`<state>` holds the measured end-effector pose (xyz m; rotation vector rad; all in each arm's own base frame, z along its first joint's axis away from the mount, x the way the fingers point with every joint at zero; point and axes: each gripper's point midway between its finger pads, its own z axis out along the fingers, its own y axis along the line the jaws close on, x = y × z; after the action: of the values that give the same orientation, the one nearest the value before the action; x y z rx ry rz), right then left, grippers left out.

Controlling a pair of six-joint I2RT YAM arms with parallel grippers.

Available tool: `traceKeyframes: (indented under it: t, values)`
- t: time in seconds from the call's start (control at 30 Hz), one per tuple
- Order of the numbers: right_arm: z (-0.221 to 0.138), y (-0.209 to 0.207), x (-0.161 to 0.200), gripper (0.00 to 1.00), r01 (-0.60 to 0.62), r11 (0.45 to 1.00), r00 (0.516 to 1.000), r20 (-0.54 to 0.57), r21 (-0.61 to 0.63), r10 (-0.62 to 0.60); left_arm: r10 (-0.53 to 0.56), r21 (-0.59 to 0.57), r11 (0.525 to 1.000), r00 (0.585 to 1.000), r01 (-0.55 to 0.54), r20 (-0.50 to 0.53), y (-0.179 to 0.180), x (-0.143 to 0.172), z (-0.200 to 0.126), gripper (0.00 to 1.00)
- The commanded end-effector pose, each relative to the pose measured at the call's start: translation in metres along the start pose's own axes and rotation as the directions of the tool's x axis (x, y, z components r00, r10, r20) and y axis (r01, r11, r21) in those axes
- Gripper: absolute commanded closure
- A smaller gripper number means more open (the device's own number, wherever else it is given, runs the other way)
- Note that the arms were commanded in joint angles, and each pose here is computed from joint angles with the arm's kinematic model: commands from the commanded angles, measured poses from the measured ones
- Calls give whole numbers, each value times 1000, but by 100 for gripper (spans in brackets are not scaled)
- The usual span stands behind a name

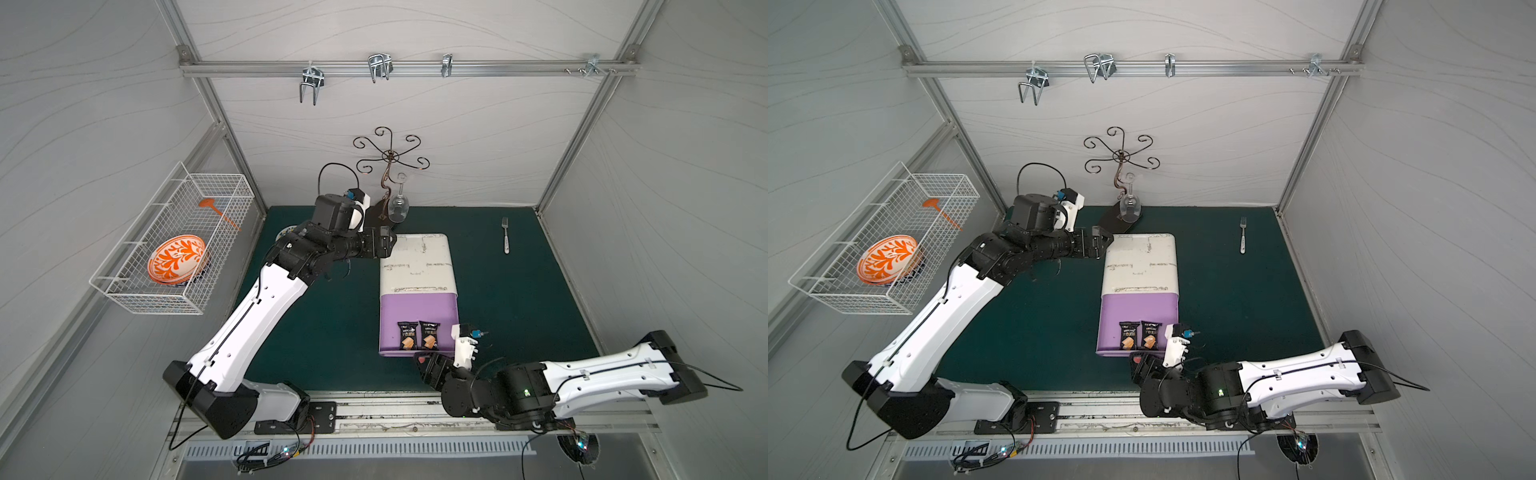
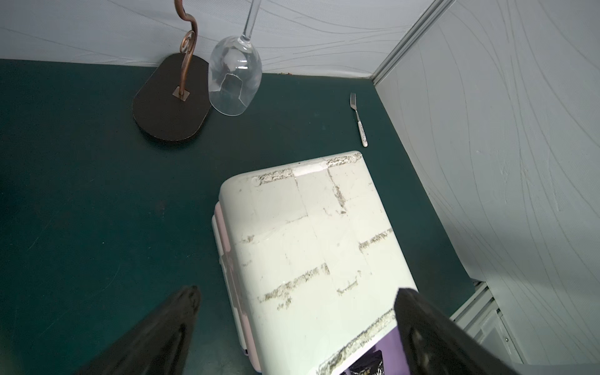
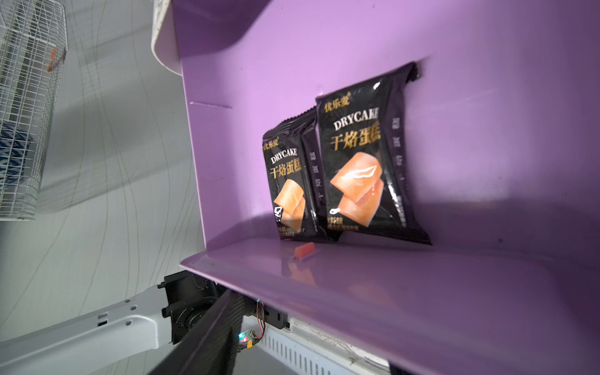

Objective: Take the cookies out of the drawer
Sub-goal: Open the drawer in the storage box, then pick up the cookie from the drawer.

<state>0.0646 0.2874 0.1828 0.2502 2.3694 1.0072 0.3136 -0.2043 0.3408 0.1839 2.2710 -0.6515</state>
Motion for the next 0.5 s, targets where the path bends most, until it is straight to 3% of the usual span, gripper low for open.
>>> traceKeyframes:
  t: [0.0,0.13,0.37,0.47]
  values:
    - [-5,-8,-15,29,14,1000,999,40,17,-14,-53,-26,998,999,53,11,8,12,-9,0]
    - [-10,-6,-19,29,28,1000,999,35,4,-28,-109,-23,994,994,109,-21,15,43,-28,0]
    - [-15,0,-21,28,77,997,997,6,6,-77,-258,-28,966,959,256,-119,35,132,-60,0]
    - [-20,6,-22,28,94,995,995,-10,-12,-95,-316,40,945,938,324,-145,33,159,-68,1]
